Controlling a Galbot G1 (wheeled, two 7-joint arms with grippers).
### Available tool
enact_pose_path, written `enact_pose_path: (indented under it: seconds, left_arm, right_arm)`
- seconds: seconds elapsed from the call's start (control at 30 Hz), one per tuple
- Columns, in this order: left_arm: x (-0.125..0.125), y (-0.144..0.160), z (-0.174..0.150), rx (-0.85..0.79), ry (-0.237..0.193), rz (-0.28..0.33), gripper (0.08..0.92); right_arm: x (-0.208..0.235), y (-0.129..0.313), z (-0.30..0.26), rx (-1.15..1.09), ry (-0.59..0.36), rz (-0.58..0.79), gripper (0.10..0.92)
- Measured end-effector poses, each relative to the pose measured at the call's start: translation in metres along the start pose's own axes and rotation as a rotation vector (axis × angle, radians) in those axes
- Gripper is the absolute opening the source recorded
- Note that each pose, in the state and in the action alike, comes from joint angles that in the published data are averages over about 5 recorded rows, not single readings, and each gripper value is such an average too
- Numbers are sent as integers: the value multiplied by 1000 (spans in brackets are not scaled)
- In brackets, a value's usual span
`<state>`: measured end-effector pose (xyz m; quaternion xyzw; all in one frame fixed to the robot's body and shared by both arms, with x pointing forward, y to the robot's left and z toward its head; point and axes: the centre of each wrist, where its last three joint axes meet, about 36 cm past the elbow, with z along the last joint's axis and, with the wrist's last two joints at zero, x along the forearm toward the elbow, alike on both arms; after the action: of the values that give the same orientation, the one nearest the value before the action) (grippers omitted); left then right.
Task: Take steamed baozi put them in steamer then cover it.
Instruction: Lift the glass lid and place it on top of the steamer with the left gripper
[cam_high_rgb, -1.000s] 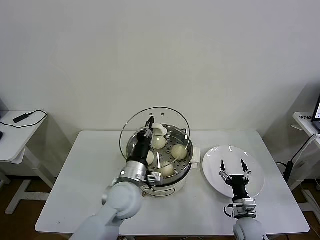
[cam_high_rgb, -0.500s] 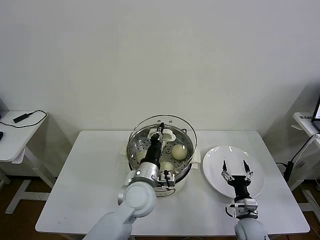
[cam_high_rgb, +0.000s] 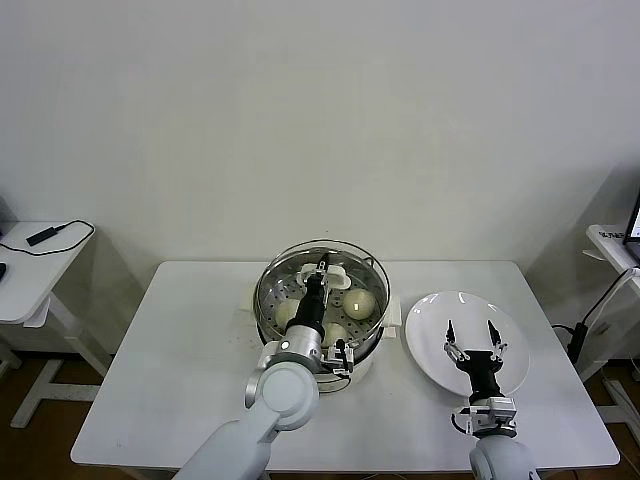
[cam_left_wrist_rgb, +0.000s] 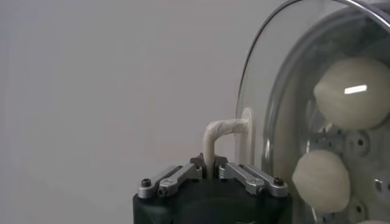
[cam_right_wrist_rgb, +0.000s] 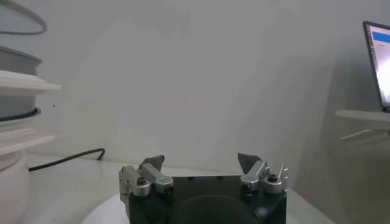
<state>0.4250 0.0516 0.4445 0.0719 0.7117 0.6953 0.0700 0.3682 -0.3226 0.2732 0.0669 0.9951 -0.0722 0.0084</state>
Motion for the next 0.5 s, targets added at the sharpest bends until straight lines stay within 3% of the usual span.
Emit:
enact_pose_path:
  seconds: [0.5]
  left_arm:
    - [-1,-10,1,-33,4,30,197]
  right_arm:
    - [-3,0,-1,0,-3,2,823]
